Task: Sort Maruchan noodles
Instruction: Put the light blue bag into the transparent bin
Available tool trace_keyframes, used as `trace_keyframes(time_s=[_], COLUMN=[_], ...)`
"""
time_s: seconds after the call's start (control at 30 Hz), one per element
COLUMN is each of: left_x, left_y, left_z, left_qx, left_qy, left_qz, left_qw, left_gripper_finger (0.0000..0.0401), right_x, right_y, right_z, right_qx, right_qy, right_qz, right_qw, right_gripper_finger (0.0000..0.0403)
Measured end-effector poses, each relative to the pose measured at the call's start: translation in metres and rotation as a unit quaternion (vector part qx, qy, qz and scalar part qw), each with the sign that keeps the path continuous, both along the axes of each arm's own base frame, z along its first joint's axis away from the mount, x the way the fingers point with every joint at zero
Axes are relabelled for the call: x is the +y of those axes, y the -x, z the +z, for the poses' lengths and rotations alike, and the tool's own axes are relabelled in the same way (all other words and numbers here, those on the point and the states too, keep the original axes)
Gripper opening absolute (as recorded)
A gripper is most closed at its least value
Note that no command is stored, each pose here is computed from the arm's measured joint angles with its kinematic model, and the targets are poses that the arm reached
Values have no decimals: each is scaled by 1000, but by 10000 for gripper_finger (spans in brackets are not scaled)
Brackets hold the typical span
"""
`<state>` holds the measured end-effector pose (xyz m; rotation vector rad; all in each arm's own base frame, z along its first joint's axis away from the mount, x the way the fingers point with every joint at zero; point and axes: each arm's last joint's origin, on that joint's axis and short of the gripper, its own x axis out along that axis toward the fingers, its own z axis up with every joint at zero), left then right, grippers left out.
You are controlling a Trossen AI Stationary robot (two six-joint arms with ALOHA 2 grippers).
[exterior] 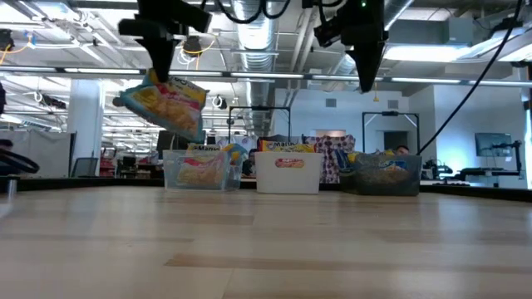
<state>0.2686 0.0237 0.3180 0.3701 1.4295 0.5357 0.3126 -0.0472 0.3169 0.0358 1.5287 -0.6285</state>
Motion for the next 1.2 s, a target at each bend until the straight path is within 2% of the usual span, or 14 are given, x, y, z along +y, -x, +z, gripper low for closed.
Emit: trace_keyframes(time_s=[0.3, 0.57, 0.7, 0.9, 1.0, 1.2], left_x=[60, 101, 118, 133, 135, 137], left_y=[-6, -3, 1, 7, 5, 1], left_z=[5, 10, 10, 9, 5, -19], left_qx=[-19, -15, -15, -36, -36, -20], left_qy=[-37, -59, -43, -9, -16, -32], left_qz=[-11, -42, -59, -68, -83, -117], left_qw=[999, 997, 997, 997, 996, 992], left_gripper_finger=[0, 0, 0, 0, 0, 0], right_x=[-29, -47, -54, -58, -60, -60], right_y=[4, 10, 12, 13, 14, 14], right_z=[0, 0, 0, 0, 0, 0], right_qx=[1, 2, 2, 1, 1, 1], right_qy=[-1, -2, -2, -3, -3, -3], right_qz=[-26, -56, -66, -74, -78, -78], right_qw=[1000, 998, 998, 997, 997, 997], right_gripper_finger=[159, 159, 159, 159, 159, 159])
